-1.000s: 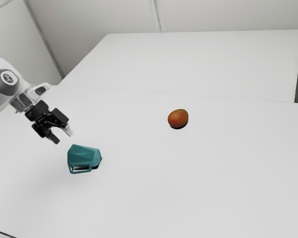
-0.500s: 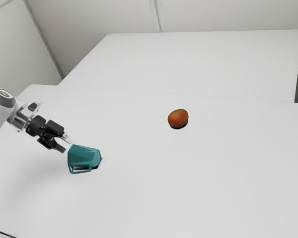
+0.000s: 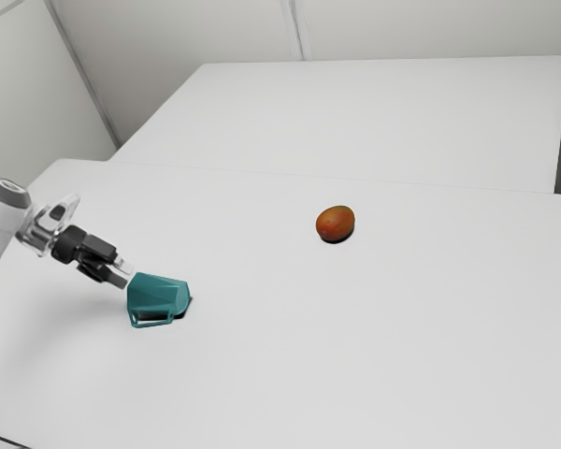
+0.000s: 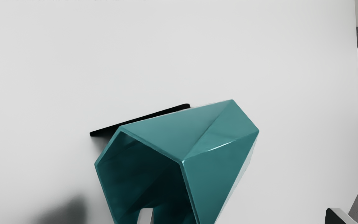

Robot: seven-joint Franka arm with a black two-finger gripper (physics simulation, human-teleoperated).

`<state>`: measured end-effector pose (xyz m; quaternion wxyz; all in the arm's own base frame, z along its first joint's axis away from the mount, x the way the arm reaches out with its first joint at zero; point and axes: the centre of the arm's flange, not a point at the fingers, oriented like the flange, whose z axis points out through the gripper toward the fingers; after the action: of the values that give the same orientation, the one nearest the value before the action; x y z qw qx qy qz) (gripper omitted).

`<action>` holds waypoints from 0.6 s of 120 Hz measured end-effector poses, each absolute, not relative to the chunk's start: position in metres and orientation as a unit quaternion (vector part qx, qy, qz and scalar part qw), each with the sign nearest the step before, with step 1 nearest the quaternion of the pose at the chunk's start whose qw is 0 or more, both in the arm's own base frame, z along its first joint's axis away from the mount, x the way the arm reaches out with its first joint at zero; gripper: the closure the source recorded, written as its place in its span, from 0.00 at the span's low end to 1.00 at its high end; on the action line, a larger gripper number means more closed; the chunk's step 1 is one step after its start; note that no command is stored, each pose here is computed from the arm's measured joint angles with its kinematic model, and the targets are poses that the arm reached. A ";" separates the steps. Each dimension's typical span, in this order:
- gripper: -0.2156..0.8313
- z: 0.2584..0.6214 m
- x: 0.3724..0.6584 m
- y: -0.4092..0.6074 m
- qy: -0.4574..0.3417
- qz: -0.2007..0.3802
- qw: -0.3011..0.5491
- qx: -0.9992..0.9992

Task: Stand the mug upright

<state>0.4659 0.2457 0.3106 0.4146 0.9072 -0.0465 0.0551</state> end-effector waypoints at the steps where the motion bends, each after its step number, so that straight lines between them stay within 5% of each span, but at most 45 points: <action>1: 0.21 0.310 0.466 0.246 -0.047 0.055 0.415 0.907; 56: 0.21 0.280 0.471 0.237 -0.053 0.077 0.467 0.879; 72: 0.33 0.275 0.470 0.234 -0.053 0.079 0.482 0.871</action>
<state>0.4701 0.2336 0.2746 0.4823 0.8708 -0.0534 0.0793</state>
